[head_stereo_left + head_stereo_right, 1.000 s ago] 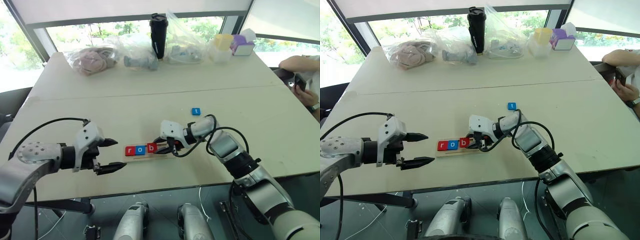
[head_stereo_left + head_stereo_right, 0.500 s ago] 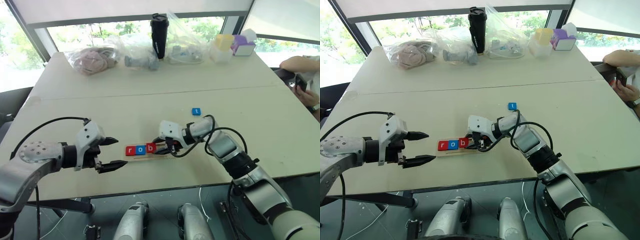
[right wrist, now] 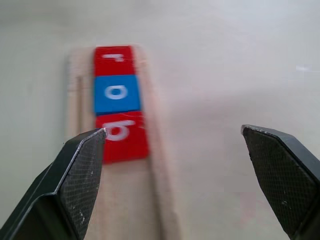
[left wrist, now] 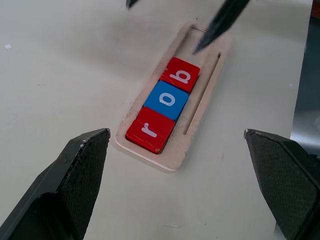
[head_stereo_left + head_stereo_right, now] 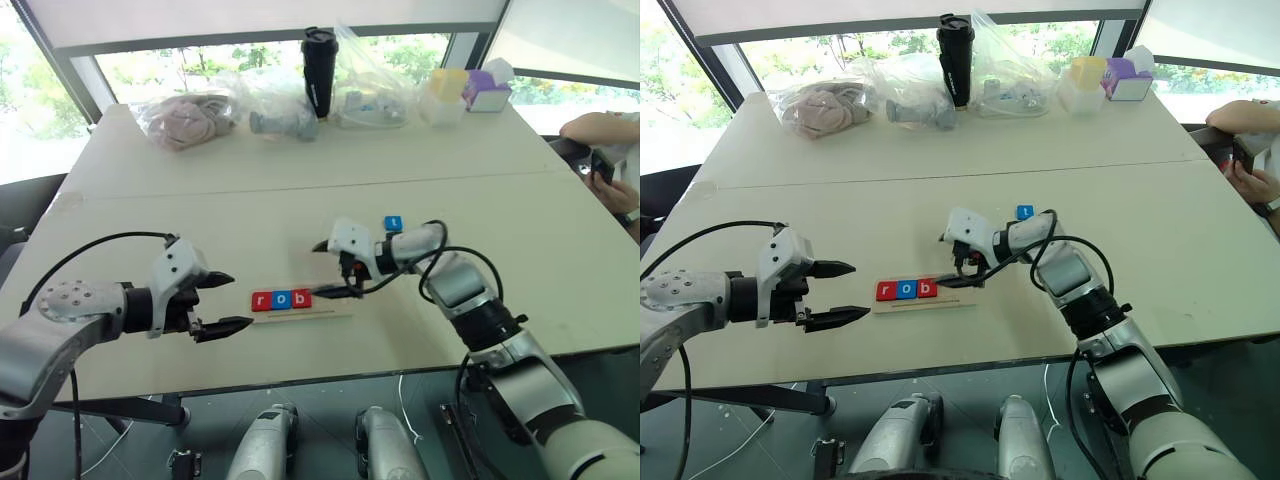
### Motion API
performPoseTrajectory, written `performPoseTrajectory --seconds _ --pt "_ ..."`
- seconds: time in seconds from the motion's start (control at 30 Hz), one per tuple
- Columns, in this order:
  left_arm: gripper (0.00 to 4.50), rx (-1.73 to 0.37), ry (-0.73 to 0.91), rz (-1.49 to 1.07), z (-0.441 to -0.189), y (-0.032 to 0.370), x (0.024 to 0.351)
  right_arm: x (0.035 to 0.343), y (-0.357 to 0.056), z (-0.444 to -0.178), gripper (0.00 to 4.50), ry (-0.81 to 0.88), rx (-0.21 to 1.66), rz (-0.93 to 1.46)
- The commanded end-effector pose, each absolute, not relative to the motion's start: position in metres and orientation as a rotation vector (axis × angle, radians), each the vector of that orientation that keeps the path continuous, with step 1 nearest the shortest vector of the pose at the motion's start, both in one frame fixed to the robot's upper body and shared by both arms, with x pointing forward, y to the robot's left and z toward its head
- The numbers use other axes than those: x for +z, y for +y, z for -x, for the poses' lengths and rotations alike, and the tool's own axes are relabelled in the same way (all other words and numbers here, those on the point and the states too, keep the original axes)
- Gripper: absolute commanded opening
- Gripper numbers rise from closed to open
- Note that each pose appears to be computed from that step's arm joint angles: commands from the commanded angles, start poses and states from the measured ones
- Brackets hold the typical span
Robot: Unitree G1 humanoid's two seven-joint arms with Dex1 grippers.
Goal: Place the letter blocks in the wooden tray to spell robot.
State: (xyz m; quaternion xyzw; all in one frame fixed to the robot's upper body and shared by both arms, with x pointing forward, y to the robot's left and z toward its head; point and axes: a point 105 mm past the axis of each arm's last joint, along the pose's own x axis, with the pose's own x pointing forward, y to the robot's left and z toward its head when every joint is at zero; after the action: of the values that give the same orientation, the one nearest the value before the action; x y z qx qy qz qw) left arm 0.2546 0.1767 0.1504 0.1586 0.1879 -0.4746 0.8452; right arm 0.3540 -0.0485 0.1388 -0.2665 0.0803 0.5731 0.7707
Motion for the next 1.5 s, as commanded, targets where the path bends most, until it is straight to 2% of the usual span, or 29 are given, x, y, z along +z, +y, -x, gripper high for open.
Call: performPoseTrajectory --seconds 0.03,0.17,0.27,0.5,0.73,0.83,1.0,1.23,1.4,1.5 --pt "4.50 -1.002 0.319 -0.342 -0.258 0.173 0.167 0.176 -0.091 -0.388 4.46 0.092 0.925 0.498" --pt "4.50 -1.034 0.289 -0.315 -0.255 0.164 0.176 0.175 -0.144 -0.400 4.46 0.223 0.594 0.306" --pt "4.50 -1.052 0.287 -0.323 -0.254 0.159 0.178 0.166 -0.165 -0.391 4.46 0.329 0.415 0.185" --pt "4.50 -1.082 0.297 -0.318 -0.259 0.152 0.172 0.142 -0.154 -0.360 4.46 0.458 0.286 0.081" --pt "4.50 -1.080 0.306 -0.330 -0.266 0.155 0.166 0.118 -0.145 -0.356 4.46 0.541 0.205 0.034" --pt "4.50 -1.076 0.304 -0.334 -0.266 0.155 0.165 0.112 -0.146 -0.356 3.66 0.554 0.182 0.038" --pt "4.50 -1.068 0.310 -0.336 -0.264 0.156 0.163 0.115 -0.146 -0.360 1.13 0.539 0.175 0.054" --pt "4.50 -1.074 0.306 -0.331 -0.263 0.154 0.162 0.127 -0.162 -0.358 1.14 0.503 0.136 0.106" --pt "4.50 -1.090 0.298 -0.330 -0.266 0.150 0.163 0.119 -0.188 -0.325 1.14 0.588 -0.037 -0.121" --pt "4.50 -1.101 0.301 -0.332 -0.268 0.149 0.162 0.122 -0.187 -0.314 1.14 0.543 -0.118 -0.219"
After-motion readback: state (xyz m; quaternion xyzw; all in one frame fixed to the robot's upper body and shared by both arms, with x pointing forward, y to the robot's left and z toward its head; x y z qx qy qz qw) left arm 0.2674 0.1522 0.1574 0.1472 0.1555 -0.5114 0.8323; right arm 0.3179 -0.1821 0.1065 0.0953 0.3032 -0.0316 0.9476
